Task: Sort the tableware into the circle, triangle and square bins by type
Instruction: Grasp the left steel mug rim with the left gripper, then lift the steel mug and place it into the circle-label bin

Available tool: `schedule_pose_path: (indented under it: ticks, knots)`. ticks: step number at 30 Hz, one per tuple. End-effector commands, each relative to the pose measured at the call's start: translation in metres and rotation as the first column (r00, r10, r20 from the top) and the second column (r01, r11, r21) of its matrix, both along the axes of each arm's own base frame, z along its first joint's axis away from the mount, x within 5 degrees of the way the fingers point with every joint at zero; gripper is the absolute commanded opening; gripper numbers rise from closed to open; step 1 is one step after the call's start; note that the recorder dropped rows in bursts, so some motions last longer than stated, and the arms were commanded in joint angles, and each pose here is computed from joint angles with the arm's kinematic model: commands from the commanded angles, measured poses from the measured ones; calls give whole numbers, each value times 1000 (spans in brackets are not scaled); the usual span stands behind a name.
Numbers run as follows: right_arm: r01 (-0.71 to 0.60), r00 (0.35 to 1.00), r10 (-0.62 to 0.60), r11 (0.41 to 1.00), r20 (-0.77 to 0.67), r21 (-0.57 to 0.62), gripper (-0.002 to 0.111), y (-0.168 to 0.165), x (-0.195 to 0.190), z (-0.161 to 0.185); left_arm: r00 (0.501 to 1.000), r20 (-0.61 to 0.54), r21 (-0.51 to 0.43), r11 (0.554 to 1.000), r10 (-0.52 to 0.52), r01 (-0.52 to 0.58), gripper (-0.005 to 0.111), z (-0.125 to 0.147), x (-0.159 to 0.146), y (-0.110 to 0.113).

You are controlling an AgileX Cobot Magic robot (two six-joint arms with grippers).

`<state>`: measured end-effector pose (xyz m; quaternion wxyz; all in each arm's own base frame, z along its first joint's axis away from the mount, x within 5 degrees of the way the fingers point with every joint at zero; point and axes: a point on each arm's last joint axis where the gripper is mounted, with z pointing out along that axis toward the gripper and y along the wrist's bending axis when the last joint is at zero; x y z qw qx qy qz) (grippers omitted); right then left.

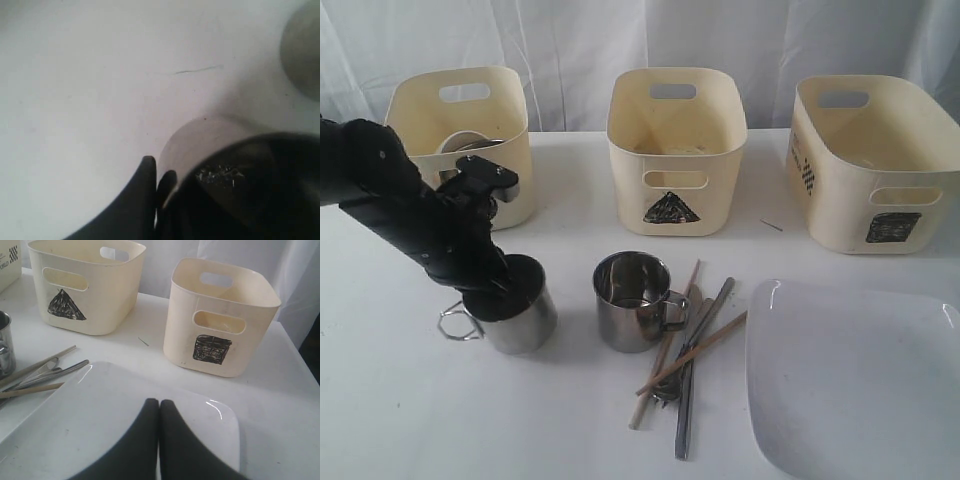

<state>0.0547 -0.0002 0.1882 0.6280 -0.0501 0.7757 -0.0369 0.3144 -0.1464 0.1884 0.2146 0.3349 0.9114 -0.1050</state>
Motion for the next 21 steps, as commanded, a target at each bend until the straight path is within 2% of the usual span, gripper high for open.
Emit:
schedule_pose_path:
  ticks: [1, 8, 13, 17, 21]
  knots:
    - [-4, 1000, 4, 1000, 5, -2, 0, 0, 0, -2, 997, 70, -13, 1000, -21, 22, 0, 36, -12, 6]
    - [-4, 1000, 4, 1000, 5, -2, 0, 0, 0, -2, 988, 148, -52, 998, -31, 39, 0, 77, -28, 11]
    - [-4, 1000, 4, 1000, 5, -2, 0, 0, 0, -2, 961, 276, -83, 995, -34, 59, 0, 120, -32, 13]
    - [-4, 1000, 4, 1000, 5, -2, 0, 0, 0, -2, 927, 371, -40, 996, -60, 80, 0, 148, -24, 14]
    - [-4, 1000, 4, 1000, 5, -2, 0, 0, 0, -2, 889, 453, 39, 998, -65, 53, 0, 165, -11, 19]
